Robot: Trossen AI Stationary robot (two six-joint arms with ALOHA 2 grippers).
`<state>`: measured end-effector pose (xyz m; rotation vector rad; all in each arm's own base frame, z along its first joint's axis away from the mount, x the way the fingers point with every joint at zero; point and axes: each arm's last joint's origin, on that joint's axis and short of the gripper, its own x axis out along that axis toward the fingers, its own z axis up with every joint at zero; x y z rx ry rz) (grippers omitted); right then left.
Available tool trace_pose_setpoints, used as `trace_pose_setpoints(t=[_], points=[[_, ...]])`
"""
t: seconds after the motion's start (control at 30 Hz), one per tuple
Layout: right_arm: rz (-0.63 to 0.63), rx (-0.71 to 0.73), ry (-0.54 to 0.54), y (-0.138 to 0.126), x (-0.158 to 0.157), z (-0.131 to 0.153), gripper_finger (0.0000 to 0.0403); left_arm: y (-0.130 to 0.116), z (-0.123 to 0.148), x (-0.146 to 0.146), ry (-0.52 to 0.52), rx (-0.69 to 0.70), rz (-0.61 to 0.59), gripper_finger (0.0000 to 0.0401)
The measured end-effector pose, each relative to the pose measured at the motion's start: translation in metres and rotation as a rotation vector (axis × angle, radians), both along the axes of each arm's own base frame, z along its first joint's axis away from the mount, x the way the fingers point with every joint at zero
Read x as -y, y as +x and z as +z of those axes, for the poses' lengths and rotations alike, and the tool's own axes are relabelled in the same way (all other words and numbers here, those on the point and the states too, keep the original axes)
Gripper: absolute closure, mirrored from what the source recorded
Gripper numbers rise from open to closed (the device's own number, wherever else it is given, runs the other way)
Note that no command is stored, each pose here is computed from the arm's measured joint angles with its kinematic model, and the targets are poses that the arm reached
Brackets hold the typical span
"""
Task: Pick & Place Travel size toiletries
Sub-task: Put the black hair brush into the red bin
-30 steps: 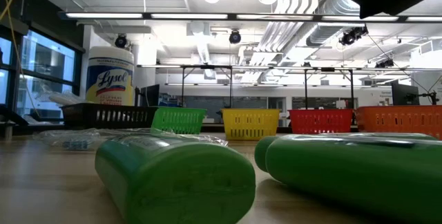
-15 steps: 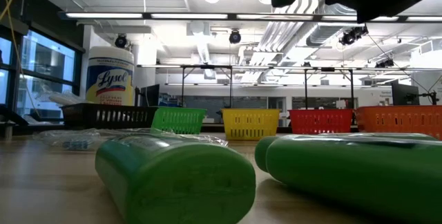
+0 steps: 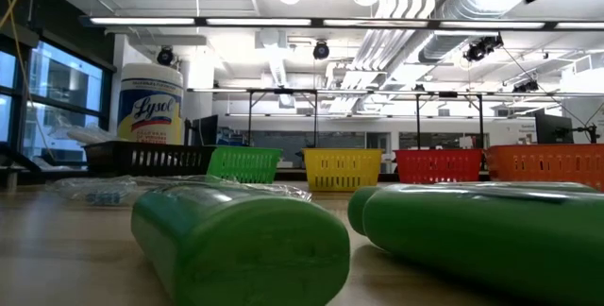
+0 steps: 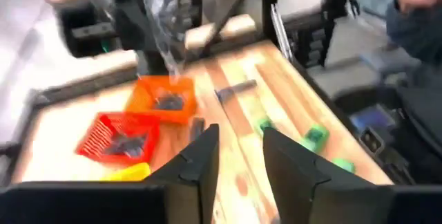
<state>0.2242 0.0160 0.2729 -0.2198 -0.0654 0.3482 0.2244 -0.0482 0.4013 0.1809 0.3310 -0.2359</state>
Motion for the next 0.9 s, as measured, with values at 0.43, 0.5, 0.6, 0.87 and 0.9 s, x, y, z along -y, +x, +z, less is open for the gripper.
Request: trace_pose_setpoints(t=[0.43,0.5,0.6,0.87,0.9], points=[[-0.168,-0.094,0.023,-0.072,0.003,0.021,0.0378,-0.09,-0.099,-0.017,-0.086,0.255,0.19,0.04],[-0.169,-0.126,0.018,-0.082,0.002,0.019,0.0377,-0.097,-0.116,-0.019,-0.111,0.28,0.215,0.0399],[-0.218,-0.132,0.013,-0.096,0.0,0.02,0.0376,-0.105,-0.139,-0.022,-0.107,0.282,0.246,0.04],[-0.279,-0.119,0.055,-0.132,0.001,0.01,0.0378,-0.123,-0.158,-0.028,-0.136,0.341,0.256,0.0401],[-0.287,-0.13,0.05,-0.136,0.001,0.007,0.0378,-0.124,-0.16,-0.028,-0.142,0.345,0.257,0.0401]])
